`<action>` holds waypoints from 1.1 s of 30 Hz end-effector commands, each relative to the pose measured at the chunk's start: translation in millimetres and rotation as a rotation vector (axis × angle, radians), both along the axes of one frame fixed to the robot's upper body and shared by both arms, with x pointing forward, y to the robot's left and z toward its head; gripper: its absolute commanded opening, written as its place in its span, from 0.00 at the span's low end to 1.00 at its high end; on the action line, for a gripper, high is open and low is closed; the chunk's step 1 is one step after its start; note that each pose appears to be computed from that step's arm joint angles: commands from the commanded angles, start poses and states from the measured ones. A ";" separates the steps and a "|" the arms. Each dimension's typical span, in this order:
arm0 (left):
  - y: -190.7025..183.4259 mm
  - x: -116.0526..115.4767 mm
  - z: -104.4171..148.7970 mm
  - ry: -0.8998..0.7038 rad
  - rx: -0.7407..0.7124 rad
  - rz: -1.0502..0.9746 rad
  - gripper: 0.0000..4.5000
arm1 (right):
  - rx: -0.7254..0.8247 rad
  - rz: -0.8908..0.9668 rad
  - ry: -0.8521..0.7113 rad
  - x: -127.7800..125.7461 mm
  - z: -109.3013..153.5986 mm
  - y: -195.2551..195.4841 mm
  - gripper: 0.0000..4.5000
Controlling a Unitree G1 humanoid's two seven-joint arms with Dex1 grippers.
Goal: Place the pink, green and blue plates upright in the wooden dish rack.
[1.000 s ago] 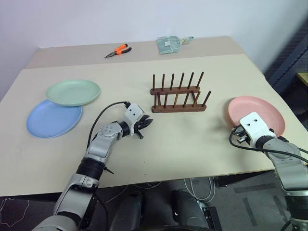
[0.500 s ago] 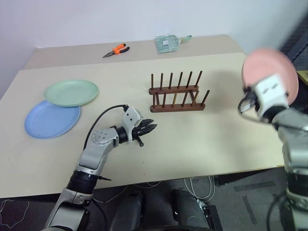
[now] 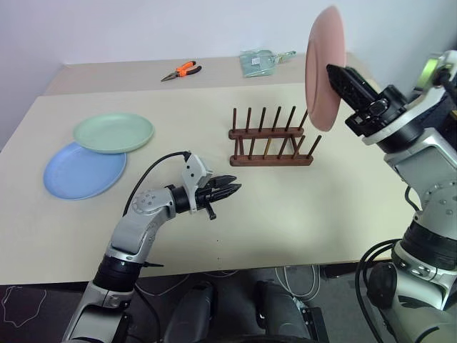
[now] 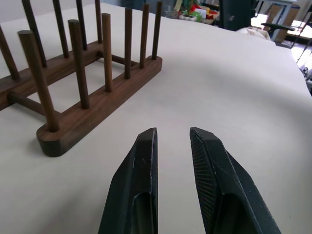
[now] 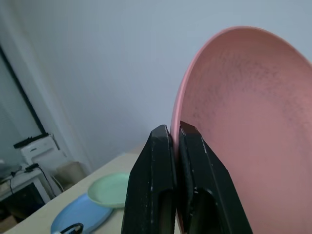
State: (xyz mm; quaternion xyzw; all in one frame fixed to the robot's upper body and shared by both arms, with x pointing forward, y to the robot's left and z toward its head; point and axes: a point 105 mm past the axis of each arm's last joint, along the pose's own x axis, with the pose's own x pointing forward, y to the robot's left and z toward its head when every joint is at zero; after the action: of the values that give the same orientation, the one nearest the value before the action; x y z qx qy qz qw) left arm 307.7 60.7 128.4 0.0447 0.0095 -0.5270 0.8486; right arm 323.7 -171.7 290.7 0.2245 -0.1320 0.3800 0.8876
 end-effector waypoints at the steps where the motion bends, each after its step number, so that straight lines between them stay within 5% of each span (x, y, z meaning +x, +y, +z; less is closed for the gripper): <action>1: -4.9 -5.6 11.4 -0.045 -0.011 -0.021 0.23 | 0.052 0.073 -0.030 -1.6 7.3 0.3 0.01; 13: -5.1 -8.6 7.3 -0.031 0.011 -0.029 0.23 | 0.169 0.092 0.091 22.6 -14.4 -22.3 0.01; 19: -3.1 -7.2 6.5 -0.018 0.016 -0.028 0.23 | 0.157 0.055 0.062 29.4 -5.6 -30.5 0.51; 23: -3.2 -6.8 5.1 -0.017 0.020 -0.024 0.53 | 0.143 0.046 0.051 29.7 -2.6 -33.5 0.98; 27: -3.7 -6.8 3.9 -0.016 0.022 -0.018 0.97 | 0.084 0.027 0.062 28.6 -8.9 -33.3 1.00; 33: -3.9 -7.0 2.6 -0.014 0.027 -0.017 0.97 | 0.000 -0.029 0.128 35.6 -29.8 -34.4 1.00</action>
State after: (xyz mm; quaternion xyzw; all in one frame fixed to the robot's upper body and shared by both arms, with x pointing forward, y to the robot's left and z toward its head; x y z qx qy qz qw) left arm 302.4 59.7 122.5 0.0533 0.0263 -0.5285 0.8469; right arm 362.0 -203.9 251.8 0.2739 -0.0642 0.3530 0.8923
